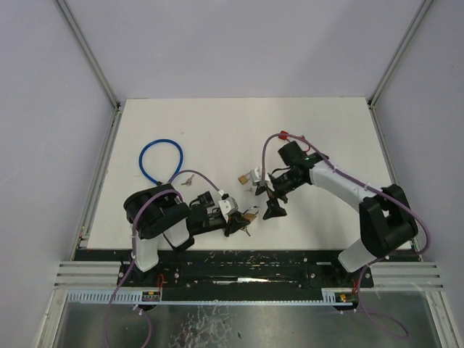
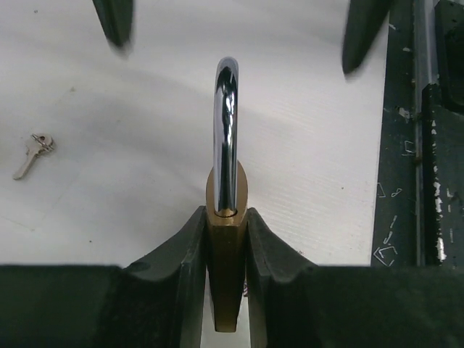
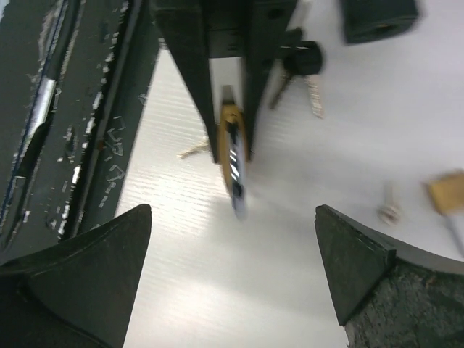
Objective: Lock with the key
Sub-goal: Lock the lock.
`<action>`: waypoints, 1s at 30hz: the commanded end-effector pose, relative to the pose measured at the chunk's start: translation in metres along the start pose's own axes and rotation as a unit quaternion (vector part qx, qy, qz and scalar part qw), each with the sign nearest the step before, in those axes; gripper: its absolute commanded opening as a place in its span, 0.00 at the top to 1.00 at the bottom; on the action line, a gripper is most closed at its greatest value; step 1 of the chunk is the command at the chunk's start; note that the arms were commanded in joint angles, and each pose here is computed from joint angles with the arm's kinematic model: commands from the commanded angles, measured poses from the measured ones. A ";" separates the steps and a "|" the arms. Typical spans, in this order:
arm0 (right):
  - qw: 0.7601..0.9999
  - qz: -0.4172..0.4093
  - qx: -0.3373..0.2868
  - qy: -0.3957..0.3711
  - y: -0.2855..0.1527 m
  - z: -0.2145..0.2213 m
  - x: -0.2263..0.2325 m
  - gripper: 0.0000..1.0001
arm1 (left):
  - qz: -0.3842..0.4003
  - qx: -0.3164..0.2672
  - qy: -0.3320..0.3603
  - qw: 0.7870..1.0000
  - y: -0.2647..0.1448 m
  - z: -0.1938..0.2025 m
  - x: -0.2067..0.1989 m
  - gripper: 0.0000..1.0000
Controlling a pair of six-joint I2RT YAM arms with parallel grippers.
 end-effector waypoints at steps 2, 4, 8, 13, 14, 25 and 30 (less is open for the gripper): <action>0.991 0.115 -0.047 -0.042 -0.074 -0.038 -0.009 0.01 | 0.014 -0.053 -0.038 0.998 0.003 -0.032 -0.008 1.00; 0.984 0.164 -0.066 -0.036 -0.093 -0.043 -0.014 0.01 | 0.019 -0.071 -0.059 0.996 0.004 -0.045 -0.011 1.00; 0.962 0.224 -0.135 0.075 -0.103 -0.050 -0.020 0.01 | 0.024 -0.116 -0.107 0.987 0.004 -0.077 -0.015 1.00; 0.974 0.036 -0.189 0.123 -0.077 -0.054 0.019 0.01 | 0.030 -0.156 -0.195 0.968 0.006 -0.116 -0.015 1.00; 0.976 0.032 -0.181 0.119 -0.078 -0.053 0.020 0.01 | 0.029 -0.156 -0.219 0.963 0.007 -0.121 -0.013 1.00; 0.955 0.036 -0.253 0.153 -0.067 -0.054 0.023 0.01 | 0.023 -0.248 -0.365 0.897 -0.003 -0.171 0.014 1.00; 0.928 0.046 -0.303 0.210 -0.063 -0.058 0.015 0.01 | 0.014 -0.294 -0.354 0.887 0.001 -0.198 0.023 1.00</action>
Point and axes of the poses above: each gripper's point midway between its finger pads, its own y axis out along the fingers, its own x axis along the line the jaws close on, z = x × y, the point moved 4 cm from there along -y, back along the fingers, and after that the axes turned 3 degrees about y, right-handed, at the moved point
